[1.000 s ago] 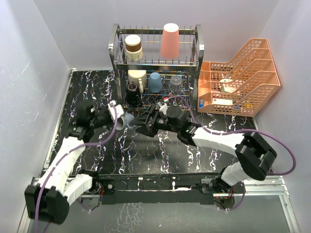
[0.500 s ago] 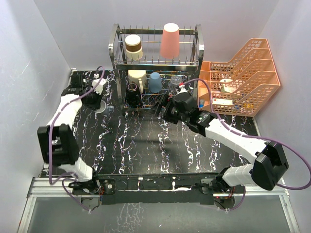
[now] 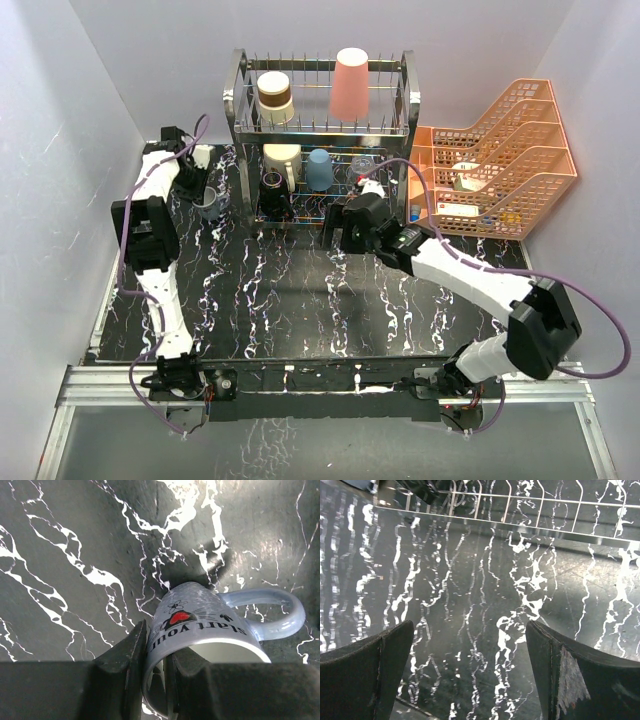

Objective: Unload the cups from the dish rack

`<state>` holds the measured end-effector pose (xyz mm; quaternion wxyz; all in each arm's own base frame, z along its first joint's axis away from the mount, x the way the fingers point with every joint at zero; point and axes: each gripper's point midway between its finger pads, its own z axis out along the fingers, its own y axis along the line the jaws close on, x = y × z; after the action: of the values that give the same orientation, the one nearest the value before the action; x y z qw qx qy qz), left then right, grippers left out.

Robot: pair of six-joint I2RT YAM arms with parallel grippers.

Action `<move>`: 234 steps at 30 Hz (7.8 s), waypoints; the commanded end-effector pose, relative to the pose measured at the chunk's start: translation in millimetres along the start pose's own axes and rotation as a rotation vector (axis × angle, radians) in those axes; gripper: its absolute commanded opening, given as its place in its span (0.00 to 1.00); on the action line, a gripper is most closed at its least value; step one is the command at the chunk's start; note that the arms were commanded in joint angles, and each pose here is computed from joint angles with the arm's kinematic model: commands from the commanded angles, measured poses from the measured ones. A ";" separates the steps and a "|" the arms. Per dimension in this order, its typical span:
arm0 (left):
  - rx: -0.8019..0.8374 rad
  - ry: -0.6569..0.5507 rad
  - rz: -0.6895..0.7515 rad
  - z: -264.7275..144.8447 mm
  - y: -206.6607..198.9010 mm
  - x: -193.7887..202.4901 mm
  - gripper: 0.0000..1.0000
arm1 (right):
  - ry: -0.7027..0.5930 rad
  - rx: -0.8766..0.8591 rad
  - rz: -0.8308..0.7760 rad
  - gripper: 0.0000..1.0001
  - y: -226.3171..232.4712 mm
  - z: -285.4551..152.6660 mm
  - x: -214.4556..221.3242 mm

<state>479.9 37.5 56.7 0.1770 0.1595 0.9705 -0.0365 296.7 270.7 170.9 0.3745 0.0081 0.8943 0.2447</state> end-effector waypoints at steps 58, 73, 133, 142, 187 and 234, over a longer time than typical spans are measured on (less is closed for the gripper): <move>0.462 -0.494 0.682 -224.5 -145.4 38.0 0.91 | -0.327 0.043 -0.345 0.08 64.9 116.4 -85.6; 0.319 -0.699 0.998 -204.6 -203.3 68.2 0.90 | -0.306 -0.177 -0.038 0.08 88.0 30.1 -59.0; 0.188 -0.485 0.591 -139.4 -158.9 77.5 0.00 | 0.080 -0.562 0.646 0.83 72.5 -71.0 4.6; 0.187 -0.271 0.468 -114.9 -111.0 103.4 0.00 | 0.006 -0.409 0.548 0.83 36.6 -69.9 -10.3; 0.137 -0.191 0.038 -70.1 -142.8 65.9 0.00 | -0.047 -0.173 0.317 0.80 -2.1 -59.8 -11.9; 0.163 -0.325 -0.035 -152.6 -51.6 18.8 0.82 | -0.345 0.108 -0.242 0.83 -1.9 141.5 -125.2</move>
<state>412.5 25.9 155.7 0.2952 0.1376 0.9385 -0.1148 468.1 305.8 144.0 0.4905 -0.0494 0.8574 0.1476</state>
